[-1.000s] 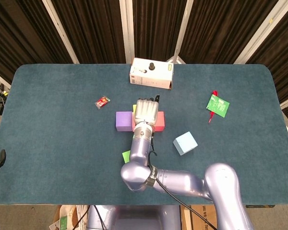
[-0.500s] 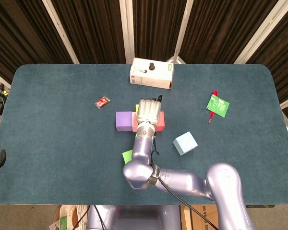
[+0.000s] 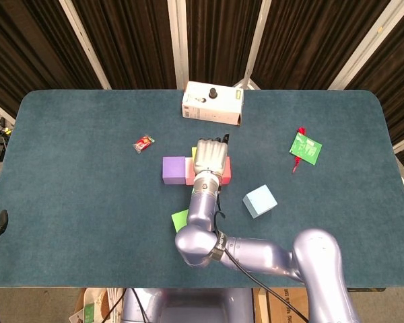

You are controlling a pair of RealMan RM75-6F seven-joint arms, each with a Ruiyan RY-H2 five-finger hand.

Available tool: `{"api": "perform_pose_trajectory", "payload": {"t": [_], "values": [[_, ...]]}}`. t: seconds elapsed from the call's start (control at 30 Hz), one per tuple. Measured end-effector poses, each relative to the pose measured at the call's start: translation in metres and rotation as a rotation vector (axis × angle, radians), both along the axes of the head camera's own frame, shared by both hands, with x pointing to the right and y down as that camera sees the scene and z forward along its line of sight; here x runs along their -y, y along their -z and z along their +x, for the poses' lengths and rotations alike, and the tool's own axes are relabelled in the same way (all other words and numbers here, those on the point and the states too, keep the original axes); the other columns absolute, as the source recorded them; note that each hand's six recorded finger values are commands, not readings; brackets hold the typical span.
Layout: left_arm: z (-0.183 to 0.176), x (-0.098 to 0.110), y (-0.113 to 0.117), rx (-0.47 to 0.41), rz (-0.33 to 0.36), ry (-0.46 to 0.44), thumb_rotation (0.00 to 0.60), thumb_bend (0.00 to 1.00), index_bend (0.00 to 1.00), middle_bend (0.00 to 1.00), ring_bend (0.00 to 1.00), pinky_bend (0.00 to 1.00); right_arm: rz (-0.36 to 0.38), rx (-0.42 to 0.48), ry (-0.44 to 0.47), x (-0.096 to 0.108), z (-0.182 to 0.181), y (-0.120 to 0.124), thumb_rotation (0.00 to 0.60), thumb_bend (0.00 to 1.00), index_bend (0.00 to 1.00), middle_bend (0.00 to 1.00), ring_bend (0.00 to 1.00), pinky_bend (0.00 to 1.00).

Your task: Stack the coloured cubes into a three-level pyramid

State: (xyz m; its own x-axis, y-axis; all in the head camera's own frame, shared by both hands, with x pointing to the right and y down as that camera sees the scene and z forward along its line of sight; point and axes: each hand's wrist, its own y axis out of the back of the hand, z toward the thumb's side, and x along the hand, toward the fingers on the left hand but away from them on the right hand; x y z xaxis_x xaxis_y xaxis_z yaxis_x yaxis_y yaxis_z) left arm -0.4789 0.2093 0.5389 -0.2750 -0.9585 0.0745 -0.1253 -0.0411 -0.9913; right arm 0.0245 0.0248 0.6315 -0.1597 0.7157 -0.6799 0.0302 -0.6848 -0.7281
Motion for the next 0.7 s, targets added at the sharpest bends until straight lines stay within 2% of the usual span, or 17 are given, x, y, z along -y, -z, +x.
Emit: {"api": "perform_pose_trajectory", "payload": {"t": [0.7], "values": [[0.0006, -0.0005, -0.0001, 0.003, 0.0, -0.001, 0.6, 0.41, 0.03, 0.0, 0.0, 0.0, -0.014, 0.0, 0.003, -0.0024, 0.0023, -0.0014, 0.6, 0.29, 0.37, 0.35, 0.14, 0.0]]}}
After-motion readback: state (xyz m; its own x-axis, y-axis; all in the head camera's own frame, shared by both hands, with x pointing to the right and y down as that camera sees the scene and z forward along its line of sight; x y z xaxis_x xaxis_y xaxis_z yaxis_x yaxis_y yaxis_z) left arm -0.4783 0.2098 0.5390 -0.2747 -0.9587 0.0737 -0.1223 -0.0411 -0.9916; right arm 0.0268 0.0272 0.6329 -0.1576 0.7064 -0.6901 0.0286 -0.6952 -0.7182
